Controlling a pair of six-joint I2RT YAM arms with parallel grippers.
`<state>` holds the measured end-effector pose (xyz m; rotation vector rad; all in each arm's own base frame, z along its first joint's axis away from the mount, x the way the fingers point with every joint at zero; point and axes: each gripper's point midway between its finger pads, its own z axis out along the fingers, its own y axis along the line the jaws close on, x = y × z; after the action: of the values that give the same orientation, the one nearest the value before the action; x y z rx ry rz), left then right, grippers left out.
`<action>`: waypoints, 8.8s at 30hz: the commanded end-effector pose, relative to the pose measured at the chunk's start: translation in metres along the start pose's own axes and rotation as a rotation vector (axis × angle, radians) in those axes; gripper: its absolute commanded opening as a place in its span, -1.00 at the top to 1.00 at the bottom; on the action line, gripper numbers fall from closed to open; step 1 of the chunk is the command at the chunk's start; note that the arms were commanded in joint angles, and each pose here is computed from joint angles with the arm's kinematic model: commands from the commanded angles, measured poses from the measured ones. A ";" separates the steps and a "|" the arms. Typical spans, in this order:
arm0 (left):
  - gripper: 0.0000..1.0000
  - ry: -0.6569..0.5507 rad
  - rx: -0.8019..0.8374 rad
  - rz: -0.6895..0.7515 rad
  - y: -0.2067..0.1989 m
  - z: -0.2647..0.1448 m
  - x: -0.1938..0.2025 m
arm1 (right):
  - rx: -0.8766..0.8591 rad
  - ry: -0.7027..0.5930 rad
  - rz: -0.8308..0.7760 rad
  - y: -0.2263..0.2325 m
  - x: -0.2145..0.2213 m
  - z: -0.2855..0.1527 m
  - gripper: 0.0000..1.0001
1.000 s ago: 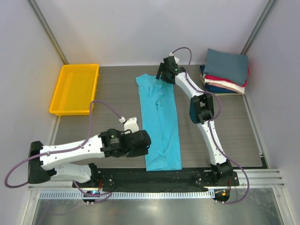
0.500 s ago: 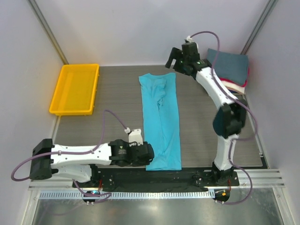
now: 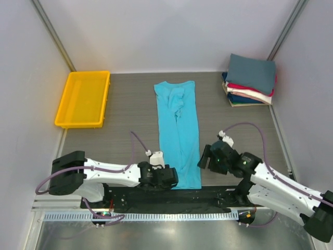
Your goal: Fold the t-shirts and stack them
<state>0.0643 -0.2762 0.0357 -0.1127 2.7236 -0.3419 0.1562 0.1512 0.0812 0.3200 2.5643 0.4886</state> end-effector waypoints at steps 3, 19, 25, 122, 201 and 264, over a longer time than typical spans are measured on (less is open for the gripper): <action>-0.08 -0.020 0.017 -0.066 -0.003 0.015 0.003 | -0.023 0.010 0.173 -0.002 0.043 -0.008 -0.52; -0.04 -0.039 0.077 -0.105 -0.003 0.003 -0.002 | 0.018 0.048 0.104 -0.012 0.094 0.022 0.12; -0.25 -0.084 0.076 -0.064 -0.012 -0.011 -0.012 | 0.007 0.056 0.112 -0.013 0.098 0.028 0.24; 0.07 -0.050 0.089 -0.224 0.013 0.048 -0.409 | -0.127 -0.190 -0.018 0.104 -0.291 0.070 -0.25; 1.00 0.007 0.220 -0.180 -0.006 0.074 -0.360 | -0.043 -0.019 -0.038 0.066 -0.210 0.127 0.98; 0.16 -0.209 -0.147 -0.072 0.148 -0.056 -0.237 | 0.149 0.072 -0.253 0.093 -0.175 0.172 -0.03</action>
<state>0.2451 -0.0963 0.1273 -0.2892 2.6049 -0.1677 0.3854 0.2332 0.0440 0.0360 2.7149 0.3015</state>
